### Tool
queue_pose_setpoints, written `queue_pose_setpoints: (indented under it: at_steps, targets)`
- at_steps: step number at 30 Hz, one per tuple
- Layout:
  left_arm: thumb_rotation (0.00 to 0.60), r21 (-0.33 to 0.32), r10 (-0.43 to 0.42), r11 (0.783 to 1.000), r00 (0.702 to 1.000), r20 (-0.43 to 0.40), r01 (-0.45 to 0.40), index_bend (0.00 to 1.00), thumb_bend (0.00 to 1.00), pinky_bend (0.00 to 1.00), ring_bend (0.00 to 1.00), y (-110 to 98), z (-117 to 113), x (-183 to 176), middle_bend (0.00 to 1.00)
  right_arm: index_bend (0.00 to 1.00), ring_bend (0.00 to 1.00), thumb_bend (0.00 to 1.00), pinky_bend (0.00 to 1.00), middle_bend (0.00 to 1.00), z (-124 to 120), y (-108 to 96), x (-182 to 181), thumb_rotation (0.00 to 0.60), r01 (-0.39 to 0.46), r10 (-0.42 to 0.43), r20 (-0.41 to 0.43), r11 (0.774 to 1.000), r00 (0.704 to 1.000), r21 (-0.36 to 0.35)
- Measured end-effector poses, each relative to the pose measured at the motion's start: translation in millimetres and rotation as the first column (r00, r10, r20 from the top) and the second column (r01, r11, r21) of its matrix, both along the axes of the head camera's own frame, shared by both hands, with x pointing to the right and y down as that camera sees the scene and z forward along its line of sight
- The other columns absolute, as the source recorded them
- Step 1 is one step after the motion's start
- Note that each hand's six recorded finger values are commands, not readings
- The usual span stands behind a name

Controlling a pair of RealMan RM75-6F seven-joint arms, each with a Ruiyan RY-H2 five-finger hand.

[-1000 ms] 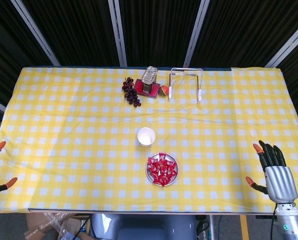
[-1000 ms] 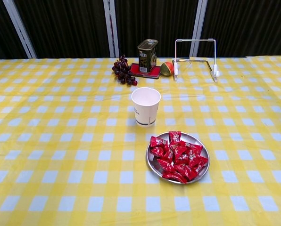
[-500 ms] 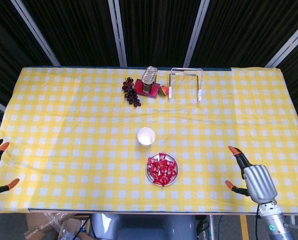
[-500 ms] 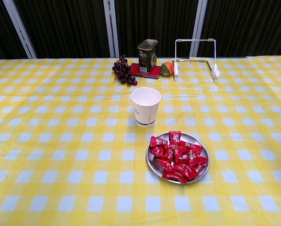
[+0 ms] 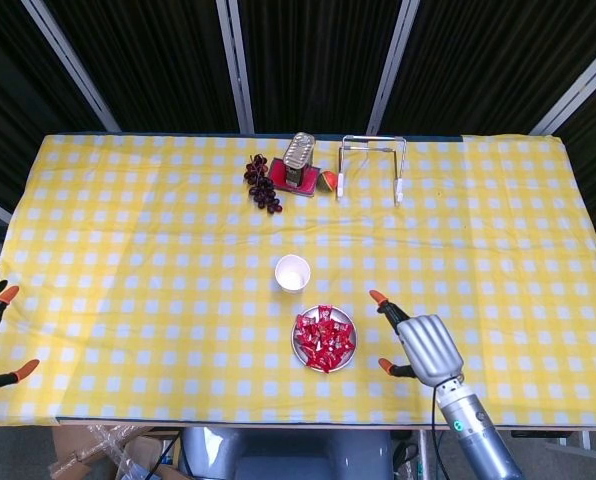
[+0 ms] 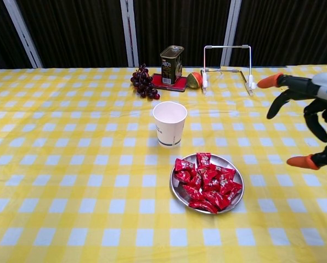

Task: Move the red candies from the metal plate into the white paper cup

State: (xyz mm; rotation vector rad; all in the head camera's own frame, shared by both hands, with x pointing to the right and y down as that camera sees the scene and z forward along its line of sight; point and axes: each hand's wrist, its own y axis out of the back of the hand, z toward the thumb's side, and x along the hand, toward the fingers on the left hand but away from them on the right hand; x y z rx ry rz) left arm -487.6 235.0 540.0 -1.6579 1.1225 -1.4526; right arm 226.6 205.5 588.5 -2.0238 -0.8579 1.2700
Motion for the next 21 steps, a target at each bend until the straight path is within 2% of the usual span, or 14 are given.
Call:
queue_pose_setpoints:
  at_steps: [9, 14, 16, 18, 20, 21]
  targets:
    - [0.6, -0.024, -0.001, 1.0, 1.0, -0.015, 0.001, 0.0, 0.03, 0.0, 0.0, 0, 2, 0, 0.0, 0.0, 0.69, 0.25, 0.9, 0.3, 16, 7, -42, 0.6, 0.048, -0.046, 0.025, 0.996, 0.999, -0.07]
    - [0.6, -0.032, -0.008, 0.999, 1.0, -0.024, 0.007, 0.0, 0.03, 0.0, 0.0, 0, 2, -1, 0.0, 0.0, 0.69, 0.25, 0.9, 0.18, 27, 10, -62, 0.6, 0.063, -0.061, 0.034, 0.994, 0.998, -0.092]
    - [0.6, -0.037, -0.011, 0.999, 1.0, -0.027, 0.01, 0.0, 0.03, 0.0, 0.0, 0, 2, -2, 0.0, 0.0, 0.69, 0.25, 0.9, 0.18, 32, 10, -66, 0.6, 0.067, -0.065, 0.027, 0.993, 0.998, -0.099]
    - [0.6, -0.043, -0.014, 0.999, 0.999, -0.03, 0.012, 0.0, 0.03, 0.0, 0.0, 0, 3, -2, 0.0, 0.0, 0.69, 0.25, 0.9, 0.27, 37, 10, -68, 0.6, 0.071, -0.069, 0.02, 0.992, 0.997, -0.106]
    - [0.6, -0.047, -0.015, 0.999, 0.999, -0.032, 0.013, 0.0, 0.03, 0.0, 0.0, 0, 3, -2, 0.0, 0.0, 0.71, 0.25, 0.91, 0.45, 41, 10, -71, 0.6, 0.077, -0.076, 0.013, 0.991, 0.997, -0.11]
    - [0.6, -0.049, -0.015, 0.999, 0.999, -0.033, 0.013, 0.0, 0.03, 0.0, 0.0, 0, 3, -2, 0.0, 0.0, 0.72, 0.25, 0.92, 0.51, 42, 10, -72, 0.6, 0.077, -0.076, 0.011, 0.991, 0.997, -0.113]
